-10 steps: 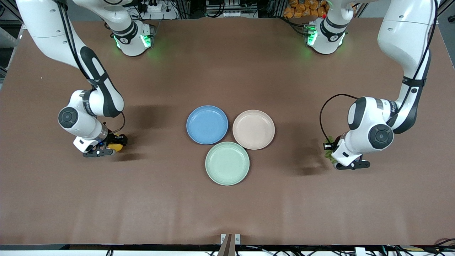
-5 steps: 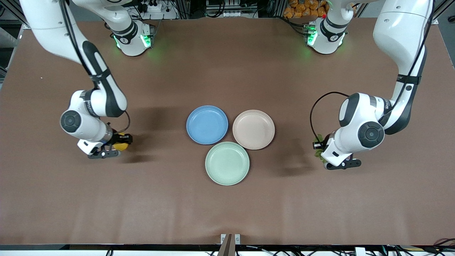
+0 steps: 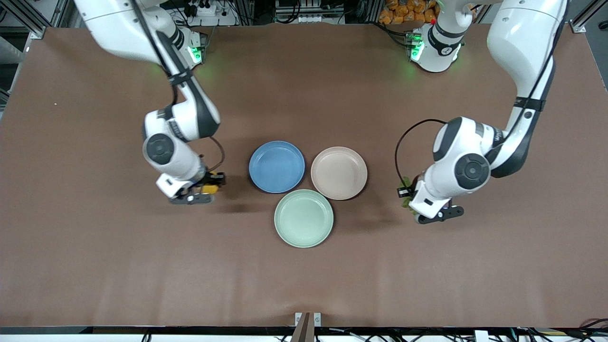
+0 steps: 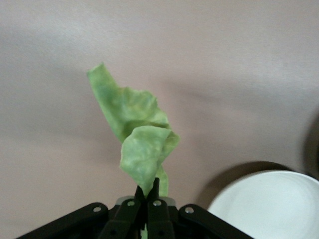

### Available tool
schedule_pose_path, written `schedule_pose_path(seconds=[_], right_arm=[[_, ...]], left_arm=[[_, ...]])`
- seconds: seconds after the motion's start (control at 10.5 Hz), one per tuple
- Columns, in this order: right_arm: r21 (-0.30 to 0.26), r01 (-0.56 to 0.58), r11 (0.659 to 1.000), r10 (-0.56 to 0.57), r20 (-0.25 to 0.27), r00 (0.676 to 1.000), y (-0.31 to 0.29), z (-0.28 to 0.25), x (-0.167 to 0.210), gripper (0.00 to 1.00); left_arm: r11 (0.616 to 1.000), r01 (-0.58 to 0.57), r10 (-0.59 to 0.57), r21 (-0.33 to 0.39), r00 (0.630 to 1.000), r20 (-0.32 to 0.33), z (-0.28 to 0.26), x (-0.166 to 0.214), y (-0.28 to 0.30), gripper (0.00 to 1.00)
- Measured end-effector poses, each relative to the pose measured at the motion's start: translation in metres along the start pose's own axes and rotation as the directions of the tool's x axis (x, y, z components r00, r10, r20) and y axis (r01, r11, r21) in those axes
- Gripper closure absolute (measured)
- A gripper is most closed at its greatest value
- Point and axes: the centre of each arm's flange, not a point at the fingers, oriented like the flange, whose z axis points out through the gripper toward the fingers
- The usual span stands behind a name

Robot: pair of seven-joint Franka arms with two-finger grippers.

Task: Place lemon and lettuce in plates
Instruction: 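Carry the lemon to the blue plate while the left gripper carries lettuce, then open the right gripper over the blue plate while the left releases lettuce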

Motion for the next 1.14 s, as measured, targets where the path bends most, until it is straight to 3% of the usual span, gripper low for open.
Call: schedule_pose_path(seconds=[0.29,0.67,1.14], right_arm=[[0.003,0.037,0.999,-0.037,-0.014,0.999,-0.071,-0.006,-0.025,0.41],[0.01,0.104,0.994,-0.104,0.008,0.994,-0.132,0.023,-0.045,0.41],[0.024,0.121,0.992,-0.121,0.007,0.993,-0.167,0.069,-0.041,0.41]], left_arm=[[0.999,0.052,-0.052,0.013,0.999,0.003,0.007,-0.036,0.053,0.98],[0.992,0.125,-0.126,0.015,0.992,0.008,0.022,-0.068,0.108,0.98],[0.973,0.229,-0.228,-0.016,0.973,0.016,0.066,-0.075,0.137,0.98]])
